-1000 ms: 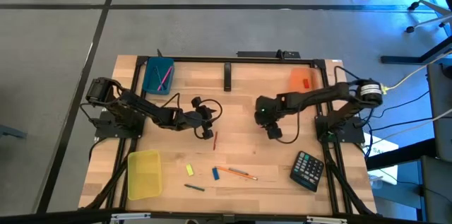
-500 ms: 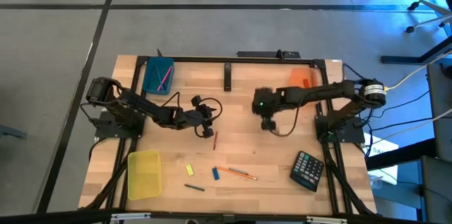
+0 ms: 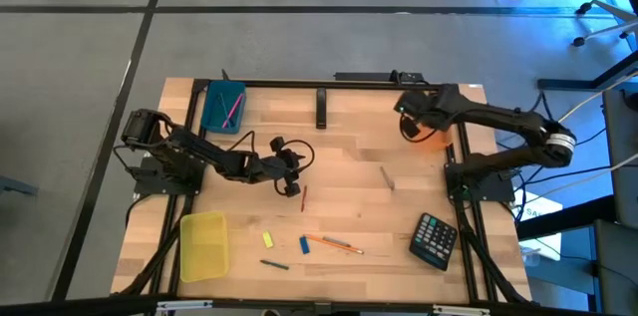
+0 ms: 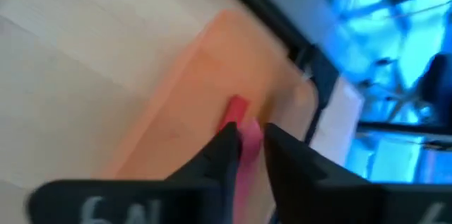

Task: Sort crayons/erasers/pens/pencils in bins
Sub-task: Put the pink eraser into the orange bin, then put the yellow eraser into the orange bin

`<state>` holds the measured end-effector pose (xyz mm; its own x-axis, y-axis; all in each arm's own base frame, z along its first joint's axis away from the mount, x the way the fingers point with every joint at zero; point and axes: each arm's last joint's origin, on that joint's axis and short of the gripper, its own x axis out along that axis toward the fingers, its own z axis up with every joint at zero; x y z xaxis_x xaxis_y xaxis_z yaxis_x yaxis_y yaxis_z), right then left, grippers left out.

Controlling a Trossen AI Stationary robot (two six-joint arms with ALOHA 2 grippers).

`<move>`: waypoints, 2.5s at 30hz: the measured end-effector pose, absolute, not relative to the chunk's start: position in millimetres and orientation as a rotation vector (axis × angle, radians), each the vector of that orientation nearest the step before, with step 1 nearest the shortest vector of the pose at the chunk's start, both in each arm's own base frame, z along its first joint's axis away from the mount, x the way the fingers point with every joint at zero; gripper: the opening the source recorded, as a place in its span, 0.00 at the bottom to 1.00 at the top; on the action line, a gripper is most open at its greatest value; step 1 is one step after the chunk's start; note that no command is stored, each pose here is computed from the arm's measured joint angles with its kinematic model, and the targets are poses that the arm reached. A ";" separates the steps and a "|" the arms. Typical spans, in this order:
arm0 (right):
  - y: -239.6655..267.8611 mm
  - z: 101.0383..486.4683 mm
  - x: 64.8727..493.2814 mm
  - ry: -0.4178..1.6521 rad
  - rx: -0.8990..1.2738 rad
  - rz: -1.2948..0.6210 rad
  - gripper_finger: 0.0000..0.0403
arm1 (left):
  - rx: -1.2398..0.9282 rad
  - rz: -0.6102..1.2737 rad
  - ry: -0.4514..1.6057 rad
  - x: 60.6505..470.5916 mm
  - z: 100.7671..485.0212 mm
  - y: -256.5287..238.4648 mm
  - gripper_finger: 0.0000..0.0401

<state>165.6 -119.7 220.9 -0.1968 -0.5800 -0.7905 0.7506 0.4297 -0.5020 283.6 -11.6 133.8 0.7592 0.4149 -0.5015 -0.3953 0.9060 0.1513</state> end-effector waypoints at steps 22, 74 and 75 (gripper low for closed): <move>-69.0 226.9 254.0 0.620 0.107 -0.656 0.68 | -0.021 0.385 0.548 285.6 134.6 -5.2 0.32; 103.3 141.2 454.0 0.867 -0.343 0.455 0.68 | 0.157 -0.305 0.949 202.3 122.2 -152.3 0.34; 103.2 141.1 453.8 0.869 -0.340 0.453 0.68 | 0.173 -0.314 0.948 202.6 122.0 -151.9 0.35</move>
<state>453.8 103.2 141.1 0.5613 0.2413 -0.7916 -0.5109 0.8536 -0.1020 202.6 -151.9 122.0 0.5428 -0.1879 -0.8186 0.3386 0.9409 0.0085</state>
